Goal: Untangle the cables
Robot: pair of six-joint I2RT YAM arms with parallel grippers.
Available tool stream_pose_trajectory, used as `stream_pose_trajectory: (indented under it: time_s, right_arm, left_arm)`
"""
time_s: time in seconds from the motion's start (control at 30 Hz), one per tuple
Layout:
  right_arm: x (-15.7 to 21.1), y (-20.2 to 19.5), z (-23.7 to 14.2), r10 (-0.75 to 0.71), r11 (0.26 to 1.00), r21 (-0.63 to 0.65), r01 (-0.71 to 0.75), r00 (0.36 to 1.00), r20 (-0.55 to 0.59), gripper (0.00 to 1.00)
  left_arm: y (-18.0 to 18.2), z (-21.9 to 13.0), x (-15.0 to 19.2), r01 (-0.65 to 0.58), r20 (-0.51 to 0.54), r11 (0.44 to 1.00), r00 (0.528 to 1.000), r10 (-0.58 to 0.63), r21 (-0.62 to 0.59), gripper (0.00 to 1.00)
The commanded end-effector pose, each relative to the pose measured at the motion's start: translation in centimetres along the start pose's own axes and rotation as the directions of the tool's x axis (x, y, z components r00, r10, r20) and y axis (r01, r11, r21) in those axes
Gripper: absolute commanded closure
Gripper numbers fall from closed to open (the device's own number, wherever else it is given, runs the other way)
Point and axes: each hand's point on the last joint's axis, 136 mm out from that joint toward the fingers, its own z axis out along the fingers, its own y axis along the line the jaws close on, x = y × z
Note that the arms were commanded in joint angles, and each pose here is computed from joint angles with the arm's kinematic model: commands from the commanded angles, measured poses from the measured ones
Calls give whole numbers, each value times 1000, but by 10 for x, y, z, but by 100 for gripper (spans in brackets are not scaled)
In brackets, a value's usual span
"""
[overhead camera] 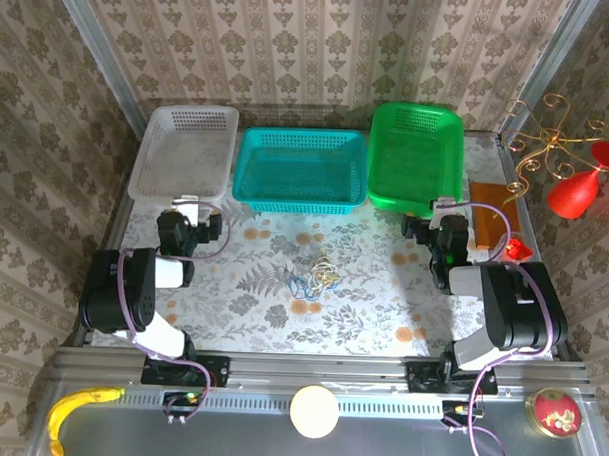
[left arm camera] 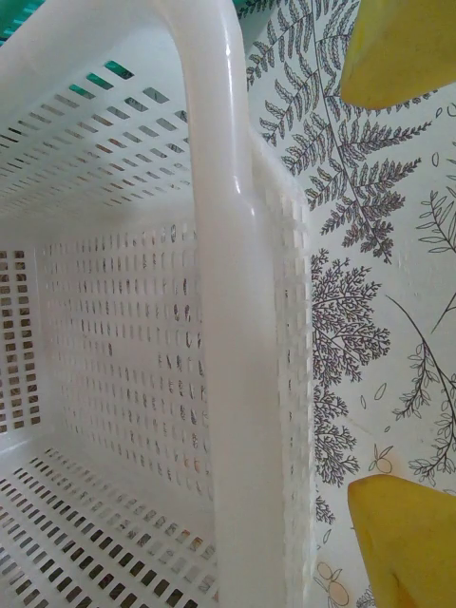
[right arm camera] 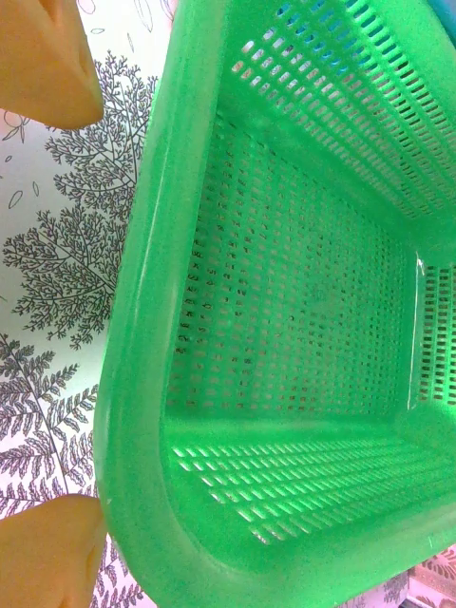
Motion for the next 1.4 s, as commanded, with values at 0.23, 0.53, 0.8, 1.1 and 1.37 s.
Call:
stream_pose_trajectory:
  time_s: [0.23,0.53,0.8,1.1,1.37]
  right_arm:
    - [-6,1,2,2,1000,-13,-2,1000,16,0]
    - [-6,0,3,11,1000,-19,-10,1000,11,0]
    - [-8,0,3,13,1000,-20,-13,1000,17,0]
    - [-44,-12,-39,38,998,35,-43,992,120,0]
    - [-80,-28,-85,212,969,92,-228,964,161,0]
  left_arm:
    - [-1,1,-13,-10,41,1000,999,10,0,0]
    - [2,2,-13,-4,36,1000,999,5,-15,0]
    - [1,1,-13,-3,42,1000,999,3,-11,0]
    - [20,-26,-32,44,111,992,993,-31,-117,0]
    - [44,-57,-77,164,159,961,979,-130,-221,0]
